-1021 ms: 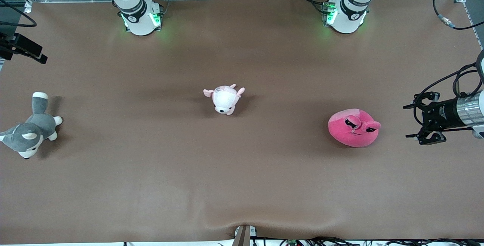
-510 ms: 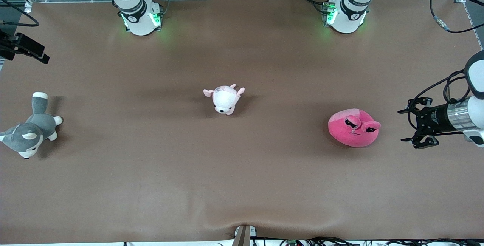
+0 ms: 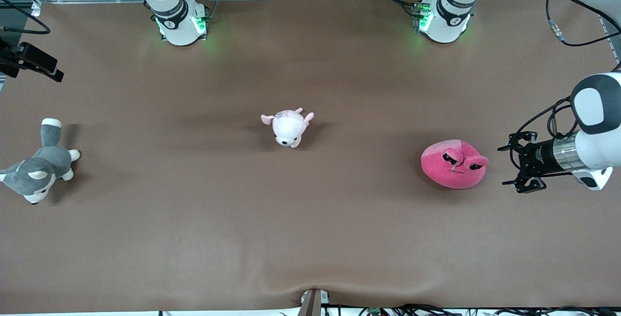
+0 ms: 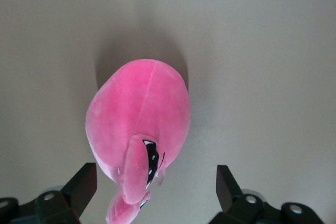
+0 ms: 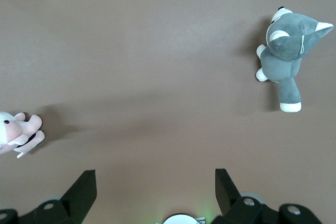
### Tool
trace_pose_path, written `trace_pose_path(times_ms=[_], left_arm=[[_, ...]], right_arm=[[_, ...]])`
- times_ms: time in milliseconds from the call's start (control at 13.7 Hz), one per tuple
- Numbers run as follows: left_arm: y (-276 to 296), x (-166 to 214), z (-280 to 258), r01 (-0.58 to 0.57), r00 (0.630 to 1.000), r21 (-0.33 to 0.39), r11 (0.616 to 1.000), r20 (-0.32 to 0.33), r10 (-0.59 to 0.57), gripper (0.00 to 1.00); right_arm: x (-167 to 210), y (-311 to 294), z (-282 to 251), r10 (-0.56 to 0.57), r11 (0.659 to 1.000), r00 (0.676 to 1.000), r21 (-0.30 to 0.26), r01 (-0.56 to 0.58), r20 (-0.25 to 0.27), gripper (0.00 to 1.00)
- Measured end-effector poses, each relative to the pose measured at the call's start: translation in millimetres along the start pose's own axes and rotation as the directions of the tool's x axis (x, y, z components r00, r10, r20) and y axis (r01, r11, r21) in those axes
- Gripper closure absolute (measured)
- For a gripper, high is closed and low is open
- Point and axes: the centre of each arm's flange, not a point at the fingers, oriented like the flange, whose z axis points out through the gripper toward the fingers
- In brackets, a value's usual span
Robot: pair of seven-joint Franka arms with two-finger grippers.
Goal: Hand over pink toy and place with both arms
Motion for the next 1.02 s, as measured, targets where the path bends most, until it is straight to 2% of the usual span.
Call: trace_pose_path(times_ms=[365,729,802,948,1021], left_arm=[[-5,-2,17,0.017,0.999,0.025,1.000,0.038,-0.018,0.00],[-10,-5,35,0.011,0.999,0.040,0.999,0.040,-0.013,0.04],[-10,-6,39,0.009,0.999,0.044,0.999,0.040,-0.011,0.09],[-12,-8,42,0.007,0.999,0.049,0.999,0.041,-0.009,0.33],[-12,-8,43,0.008,0.999,0.051,0.999,0.041,-0.010,0.39]], right_arm=[[4,-11,3,-0.018,1.000,1.000,0.007,0.018,-0.010,0.00],[10,-21,10,-0.007,0.997,1.000,0.076,0.007,0.000,0.00],[11,-23,10,0.034,0.995,0.999,0.090,-0.034,0.006,0.00],[14,-28,9,0.165,0.979,0.986,0.118,-0.165,0.006,0.00],[15,-31,9,0.208,0.970,0.978,0.127,-0.207,0.003,0.00]])
